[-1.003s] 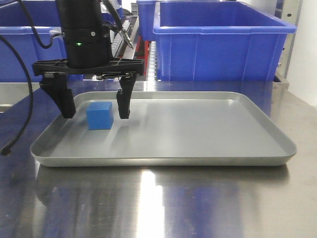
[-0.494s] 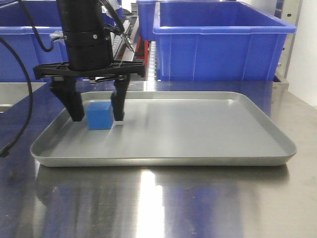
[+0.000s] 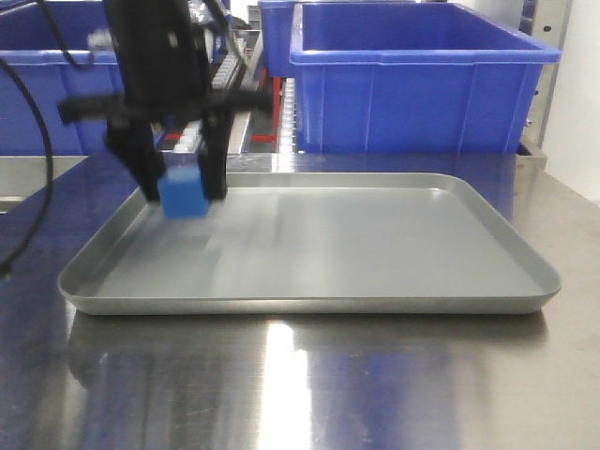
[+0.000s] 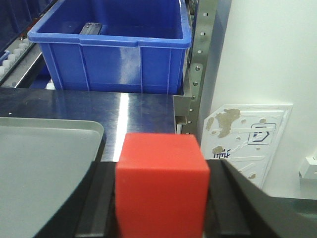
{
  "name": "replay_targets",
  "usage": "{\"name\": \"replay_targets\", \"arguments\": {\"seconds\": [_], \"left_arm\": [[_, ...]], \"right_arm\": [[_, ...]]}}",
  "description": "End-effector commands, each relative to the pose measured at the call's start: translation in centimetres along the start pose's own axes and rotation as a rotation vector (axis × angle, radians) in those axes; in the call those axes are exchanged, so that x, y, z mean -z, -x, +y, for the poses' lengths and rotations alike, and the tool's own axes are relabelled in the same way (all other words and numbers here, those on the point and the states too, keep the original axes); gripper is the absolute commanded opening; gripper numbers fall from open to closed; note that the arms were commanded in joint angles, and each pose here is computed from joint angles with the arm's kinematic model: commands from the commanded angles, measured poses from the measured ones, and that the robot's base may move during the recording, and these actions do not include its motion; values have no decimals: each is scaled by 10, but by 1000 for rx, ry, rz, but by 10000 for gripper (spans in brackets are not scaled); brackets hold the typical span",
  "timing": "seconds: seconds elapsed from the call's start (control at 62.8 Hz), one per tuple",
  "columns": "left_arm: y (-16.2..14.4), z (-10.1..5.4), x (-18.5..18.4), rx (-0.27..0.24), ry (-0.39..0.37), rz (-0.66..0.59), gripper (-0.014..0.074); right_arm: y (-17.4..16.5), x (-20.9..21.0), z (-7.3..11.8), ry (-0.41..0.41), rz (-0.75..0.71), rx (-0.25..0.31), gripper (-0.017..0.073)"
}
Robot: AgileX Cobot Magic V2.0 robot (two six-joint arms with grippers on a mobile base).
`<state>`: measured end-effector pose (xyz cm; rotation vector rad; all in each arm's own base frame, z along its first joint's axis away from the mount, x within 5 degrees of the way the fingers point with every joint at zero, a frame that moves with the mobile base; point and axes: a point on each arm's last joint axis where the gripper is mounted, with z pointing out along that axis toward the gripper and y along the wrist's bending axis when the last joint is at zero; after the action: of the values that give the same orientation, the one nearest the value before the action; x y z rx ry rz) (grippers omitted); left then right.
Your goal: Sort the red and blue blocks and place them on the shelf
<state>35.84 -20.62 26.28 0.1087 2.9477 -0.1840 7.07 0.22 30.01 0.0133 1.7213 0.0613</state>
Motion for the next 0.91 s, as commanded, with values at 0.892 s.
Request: {"name": "replay_targets", "arguments": {"seconds": [0.892], "left_arm": [[-137, 135, 125, -44, -127, -1067, 123]], "right_arm": [[15, 2, 0, -1, -103, 7, 57]]}}
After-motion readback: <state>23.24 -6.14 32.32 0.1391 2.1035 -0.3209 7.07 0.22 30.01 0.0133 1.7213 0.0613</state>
